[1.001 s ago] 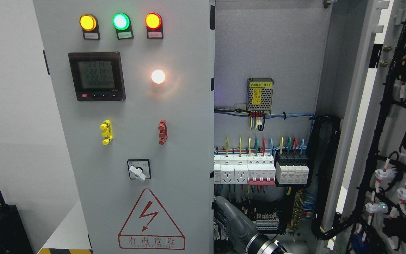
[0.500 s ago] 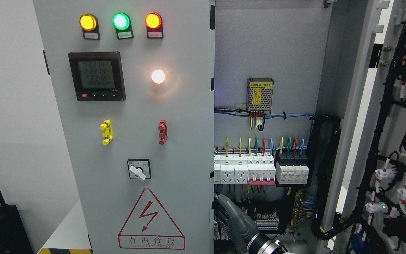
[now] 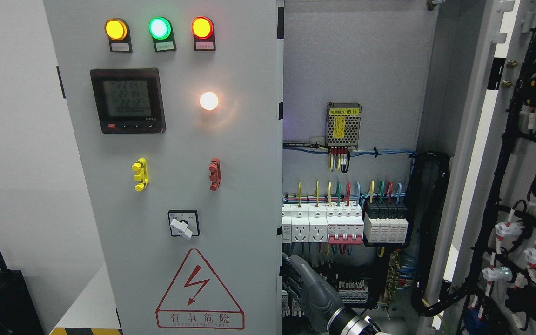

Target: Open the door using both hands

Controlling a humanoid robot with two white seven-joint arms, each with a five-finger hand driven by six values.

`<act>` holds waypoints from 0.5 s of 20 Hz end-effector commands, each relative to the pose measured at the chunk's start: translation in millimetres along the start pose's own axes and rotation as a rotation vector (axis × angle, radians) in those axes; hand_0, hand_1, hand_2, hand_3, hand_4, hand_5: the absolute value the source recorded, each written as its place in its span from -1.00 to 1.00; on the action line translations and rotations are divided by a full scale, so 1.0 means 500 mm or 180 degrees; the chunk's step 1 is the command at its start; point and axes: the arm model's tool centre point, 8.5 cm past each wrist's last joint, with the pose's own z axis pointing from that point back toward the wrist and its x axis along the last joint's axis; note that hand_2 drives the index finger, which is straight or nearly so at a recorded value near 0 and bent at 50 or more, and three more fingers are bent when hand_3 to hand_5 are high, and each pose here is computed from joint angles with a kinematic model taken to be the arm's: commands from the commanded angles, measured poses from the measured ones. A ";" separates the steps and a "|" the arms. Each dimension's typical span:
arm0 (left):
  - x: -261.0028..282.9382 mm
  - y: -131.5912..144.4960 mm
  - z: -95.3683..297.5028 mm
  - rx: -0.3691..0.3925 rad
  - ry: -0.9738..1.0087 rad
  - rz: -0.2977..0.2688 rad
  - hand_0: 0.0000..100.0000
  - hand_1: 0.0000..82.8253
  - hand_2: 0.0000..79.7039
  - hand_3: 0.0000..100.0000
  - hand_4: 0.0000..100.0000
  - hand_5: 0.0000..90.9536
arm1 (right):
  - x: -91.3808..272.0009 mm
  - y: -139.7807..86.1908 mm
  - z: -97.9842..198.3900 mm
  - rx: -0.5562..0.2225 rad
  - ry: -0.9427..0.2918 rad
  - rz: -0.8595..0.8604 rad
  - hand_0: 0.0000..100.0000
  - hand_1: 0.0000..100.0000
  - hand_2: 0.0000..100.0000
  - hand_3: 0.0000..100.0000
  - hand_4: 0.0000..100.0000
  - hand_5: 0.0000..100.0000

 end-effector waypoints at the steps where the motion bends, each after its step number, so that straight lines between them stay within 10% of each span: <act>1: -0.011 -0.003 0.002 -0.0035 0.0068 -0.0078 -1.00 -1.00 -1.00 -1.00 -1.00 -1.00 | -0.002 -0.015 0.010 -0.0024 0.0025 0.0015 -0.24 -1.00 -1.00 -1.00 -1.00 -1.00; 10: -0.011 -0.002 0.002 -0.0030 0.0068 -0.0078 -1.00 -1.00 -1.00 -1.00 -1.00 -1.00 | 0.000 -0.010 0.009 0.0074 0.0027 0.0017 -0.24 -1.00 -1.00 -1.00 -1.00 -1.00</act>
